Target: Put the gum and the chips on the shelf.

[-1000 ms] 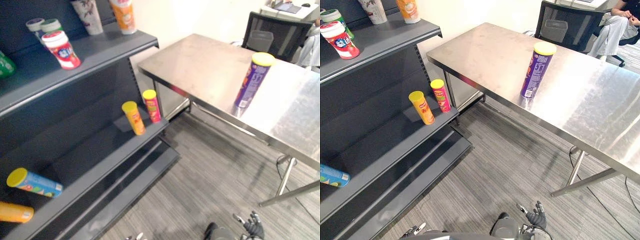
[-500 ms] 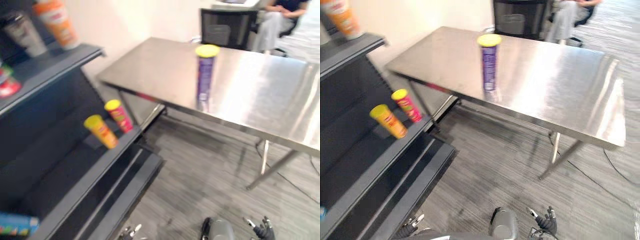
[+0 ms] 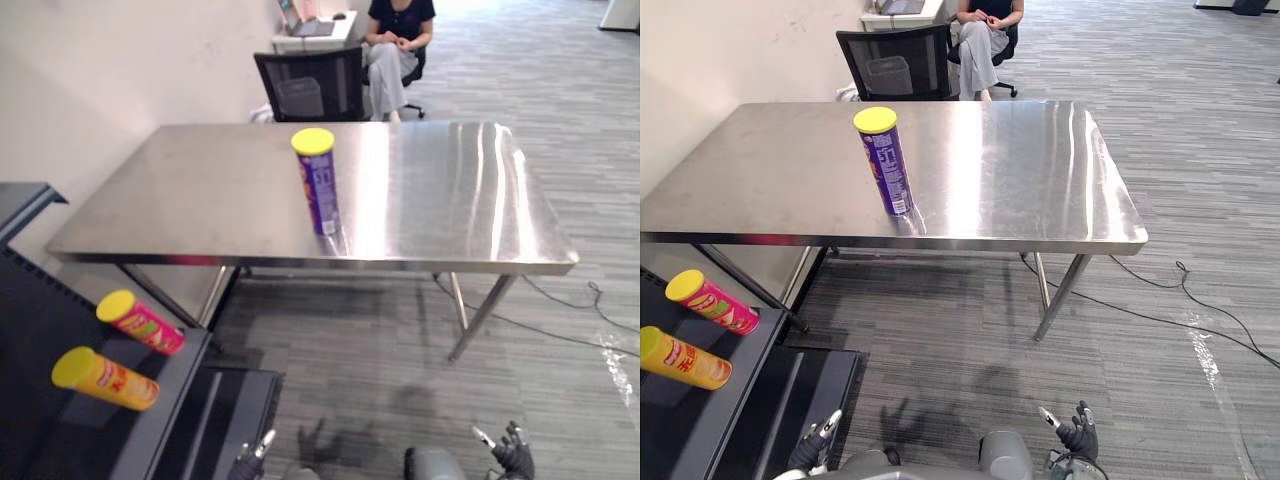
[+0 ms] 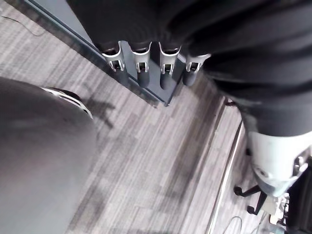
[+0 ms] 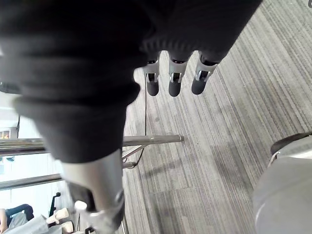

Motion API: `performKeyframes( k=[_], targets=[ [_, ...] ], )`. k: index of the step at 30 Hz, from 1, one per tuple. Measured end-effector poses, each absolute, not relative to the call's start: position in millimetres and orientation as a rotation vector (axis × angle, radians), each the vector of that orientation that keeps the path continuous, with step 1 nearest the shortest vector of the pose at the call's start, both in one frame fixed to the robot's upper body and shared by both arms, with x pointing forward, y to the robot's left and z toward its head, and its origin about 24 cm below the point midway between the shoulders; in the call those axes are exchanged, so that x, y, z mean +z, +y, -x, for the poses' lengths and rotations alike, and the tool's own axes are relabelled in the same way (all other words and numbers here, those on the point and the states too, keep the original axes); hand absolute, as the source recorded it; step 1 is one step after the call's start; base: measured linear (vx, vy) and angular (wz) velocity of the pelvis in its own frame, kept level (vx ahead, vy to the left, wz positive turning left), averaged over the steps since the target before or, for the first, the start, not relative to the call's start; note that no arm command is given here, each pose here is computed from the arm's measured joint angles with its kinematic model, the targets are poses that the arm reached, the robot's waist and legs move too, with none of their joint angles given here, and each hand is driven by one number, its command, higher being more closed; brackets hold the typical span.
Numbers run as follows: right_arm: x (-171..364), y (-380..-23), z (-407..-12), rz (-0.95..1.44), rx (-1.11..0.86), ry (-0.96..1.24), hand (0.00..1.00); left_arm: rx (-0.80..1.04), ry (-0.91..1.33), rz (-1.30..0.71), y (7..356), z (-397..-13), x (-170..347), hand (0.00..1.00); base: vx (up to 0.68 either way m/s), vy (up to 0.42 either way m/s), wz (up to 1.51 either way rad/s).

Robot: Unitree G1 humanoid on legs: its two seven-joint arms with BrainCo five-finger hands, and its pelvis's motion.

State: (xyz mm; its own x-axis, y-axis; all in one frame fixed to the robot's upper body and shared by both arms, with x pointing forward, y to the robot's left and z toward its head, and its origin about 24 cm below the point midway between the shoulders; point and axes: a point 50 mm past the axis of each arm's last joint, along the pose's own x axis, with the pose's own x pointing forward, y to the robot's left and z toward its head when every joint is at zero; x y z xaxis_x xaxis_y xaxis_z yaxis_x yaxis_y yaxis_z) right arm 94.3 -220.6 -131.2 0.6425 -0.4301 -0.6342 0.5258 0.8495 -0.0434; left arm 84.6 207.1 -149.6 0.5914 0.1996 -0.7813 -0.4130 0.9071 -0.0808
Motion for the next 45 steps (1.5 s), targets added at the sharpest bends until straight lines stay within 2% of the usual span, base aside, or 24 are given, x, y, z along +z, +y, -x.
performKeyframes(
  k=[6,12,18,22,25,29,32,36,39,41,45],
  targets=[
    [-134,-220,-96,-0.142,-0.556,0.688,0.0,0.232,0.9,0.192,192,-94,-153,0.0,0.17,0.156,-0.34],
    [-141,-220,-93,-0.137,-0.583,0.738,0.0,0.211,0.939,0.193,191,-91,-156,0.0,0.03,0.024,-0.51],
    [-144,-235,-78,-0.159,-0.75,0.771,0.0,0.225,0.949,0.189,195,-88,-157,0.0,-0.1,0.014,-0.29],
    [-134,-268,-75,-0.236,-1.037,0.688,0.0,0.248,0.944,0.184,201,-86,-156,0.0,-0.11,-0.007,0.01],
    [-106,-318,-84,-0.29,-1.25,0.495,0.0,0.278,0.943,0.188,207,-80,-155,0.0,-0.01,0.001,-0.16],
    [-58,-371,-96,-0.29,-1.4,0.216,0.0,0.315,0.961,0.187,215,-70,-155,0.0,0.04,0.031,-0.04],
    [1,-391,-133,-0.238,-1.33,-0.06,0.0,0.32,0.968,0.187,217,-65,-154,0.0,0.09,0.031,-0.04],
    [62,-383,-184,-0.137,-1.13,-0.278,0.0,0.309,0.96,0.177,219,-68,-152,0.0,0.07,0.014,0.02],
    [97,-360,-217,-0.052,-0.913,-0.37,0.0,0.291,0.962,0.153,218,-68,-152,0.0,0.03,0.038,0.07],
    [117,-330,-237,0.023,-0.71,-0.423,0.0,0.286,0.963,0.145,218,-69,-152,0.0,0.01,0.042,0.09],
    [130,-291,-262,0.049,-0.427,-0.438,0.0,0.275,0.961,0.126,218,-69,-151,0.0,-0.03,0.039,0.24]
  ],
)
